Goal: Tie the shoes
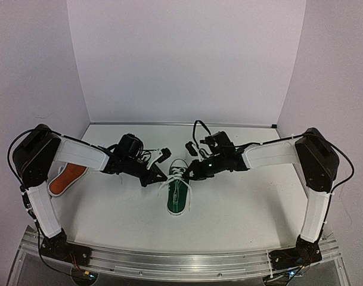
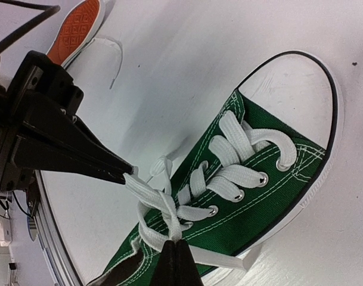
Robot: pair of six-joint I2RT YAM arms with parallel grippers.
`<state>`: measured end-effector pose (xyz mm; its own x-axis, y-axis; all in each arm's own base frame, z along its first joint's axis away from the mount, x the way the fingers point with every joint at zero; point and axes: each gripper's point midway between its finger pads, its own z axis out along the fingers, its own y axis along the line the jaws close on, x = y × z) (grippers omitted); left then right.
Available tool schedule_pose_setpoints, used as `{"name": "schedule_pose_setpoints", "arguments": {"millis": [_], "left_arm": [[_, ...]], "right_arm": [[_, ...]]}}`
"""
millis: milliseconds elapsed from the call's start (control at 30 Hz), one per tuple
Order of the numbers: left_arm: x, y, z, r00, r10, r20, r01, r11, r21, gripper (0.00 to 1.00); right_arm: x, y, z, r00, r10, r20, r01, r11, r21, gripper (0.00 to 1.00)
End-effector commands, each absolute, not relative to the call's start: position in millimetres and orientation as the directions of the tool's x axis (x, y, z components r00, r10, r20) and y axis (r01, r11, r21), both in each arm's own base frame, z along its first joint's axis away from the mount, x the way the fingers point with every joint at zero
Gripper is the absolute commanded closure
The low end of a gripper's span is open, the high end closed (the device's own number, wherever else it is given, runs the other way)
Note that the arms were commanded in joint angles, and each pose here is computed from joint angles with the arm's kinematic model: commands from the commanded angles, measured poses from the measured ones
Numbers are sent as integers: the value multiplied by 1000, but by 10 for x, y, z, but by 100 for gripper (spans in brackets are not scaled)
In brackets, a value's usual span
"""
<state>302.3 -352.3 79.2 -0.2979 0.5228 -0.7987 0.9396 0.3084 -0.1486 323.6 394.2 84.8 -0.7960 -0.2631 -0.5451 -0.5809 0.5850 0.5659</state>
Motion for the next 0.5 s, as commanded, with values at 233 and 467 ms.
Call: {"name": "schedule_pose_setpoints", "arguments": {"millis": [233,467], "left_arm": [[3091,-3462,863,-273,535,-800,939,329,-101,100],[3137,-3470,1093,-215,515,-830,941,336,-36,93]], "right_arm": [[3320,3940,1266,-768,-90,-634,-566,558,607,100],[3269,4007,1276,-776,-100,-623,-577,512,636,100]]}}
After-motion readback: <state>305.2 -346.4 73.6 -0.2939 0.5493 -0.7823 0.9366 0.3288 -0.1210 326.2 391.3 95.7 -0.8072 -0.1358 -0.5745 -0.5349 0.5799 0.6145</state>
